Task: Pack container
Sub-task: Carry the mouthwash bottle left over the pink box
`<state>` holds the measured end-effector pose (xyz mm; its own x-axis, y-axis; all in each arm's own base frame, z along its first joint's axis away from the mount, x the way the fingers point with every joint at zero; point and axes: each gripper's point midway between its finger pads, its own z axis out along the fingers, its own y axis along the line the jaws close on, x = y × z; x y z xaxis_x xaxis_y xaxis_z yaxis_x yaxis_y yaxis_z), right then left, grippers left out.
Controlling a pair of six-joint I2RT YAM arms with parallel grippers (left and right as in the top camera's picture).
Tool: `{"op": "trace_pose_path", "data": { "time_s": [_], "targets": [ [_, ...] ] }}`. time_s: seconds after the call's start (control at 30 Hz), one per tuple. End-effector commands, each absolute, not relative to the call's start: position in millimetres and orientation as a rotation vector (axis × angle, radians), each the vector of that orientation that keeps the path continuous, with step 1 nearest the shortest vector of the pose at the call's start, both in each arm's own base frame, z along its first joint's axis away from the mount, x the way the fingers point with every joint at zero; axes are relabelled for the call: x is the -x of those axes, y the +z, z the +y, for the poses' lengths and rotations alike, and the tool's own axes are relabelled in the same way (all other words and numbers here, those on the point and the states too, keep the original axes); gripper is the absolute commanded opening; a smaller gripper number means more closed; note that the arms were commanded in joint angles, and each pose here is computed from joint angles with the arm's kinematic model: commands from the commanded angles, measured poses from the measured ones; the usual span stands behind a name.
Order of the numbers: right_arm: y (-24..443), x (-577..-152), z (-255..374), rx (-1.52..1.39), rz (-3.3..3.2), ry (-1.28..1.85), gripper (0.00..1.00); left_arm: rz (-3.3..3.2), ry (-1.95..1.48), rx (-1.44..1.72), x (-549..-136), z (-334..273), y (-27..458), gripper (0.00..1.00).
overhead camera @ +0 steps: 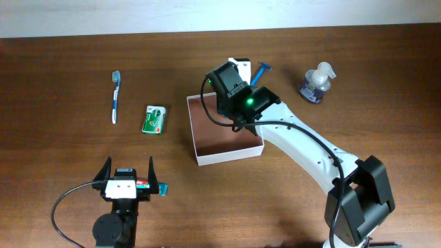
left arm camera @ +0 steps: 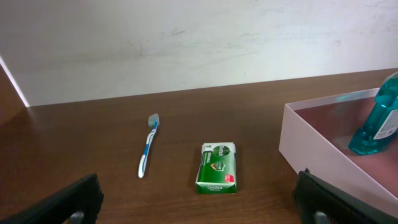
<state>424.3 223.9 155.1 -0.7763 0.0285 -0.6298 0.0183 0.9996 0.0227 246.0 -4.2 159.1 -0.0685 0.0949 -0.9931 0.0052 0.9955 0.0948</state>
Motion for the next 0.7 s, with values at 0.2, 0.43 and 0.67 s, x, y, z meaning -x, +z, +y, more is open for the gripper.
{"op": "trace_pose_path", "data": {
  "time_s": [0.2, 0.43, 0.67],
  "targets": [
    [161.0, -438.5, 218.6, -0.09, 2.434, 0.036, 0.1, 1.646, 0.093, -0.09, -245.9, -3.7, 157.1, 0.99],
    [160.3, -438.8, 222.4, -0.085, 2.438, 0.061, 0.09, 1.646, 0.093, -0.09, -245.9, -3.7, 157.0, 0.99],
    [160.4, -439.4, 222.9, -0.085, 2.435, 0.064, 0.1, 1.646, 0.093, -0.091, -245.9, -3.7, 157.1, 0.99]
  ]
}}
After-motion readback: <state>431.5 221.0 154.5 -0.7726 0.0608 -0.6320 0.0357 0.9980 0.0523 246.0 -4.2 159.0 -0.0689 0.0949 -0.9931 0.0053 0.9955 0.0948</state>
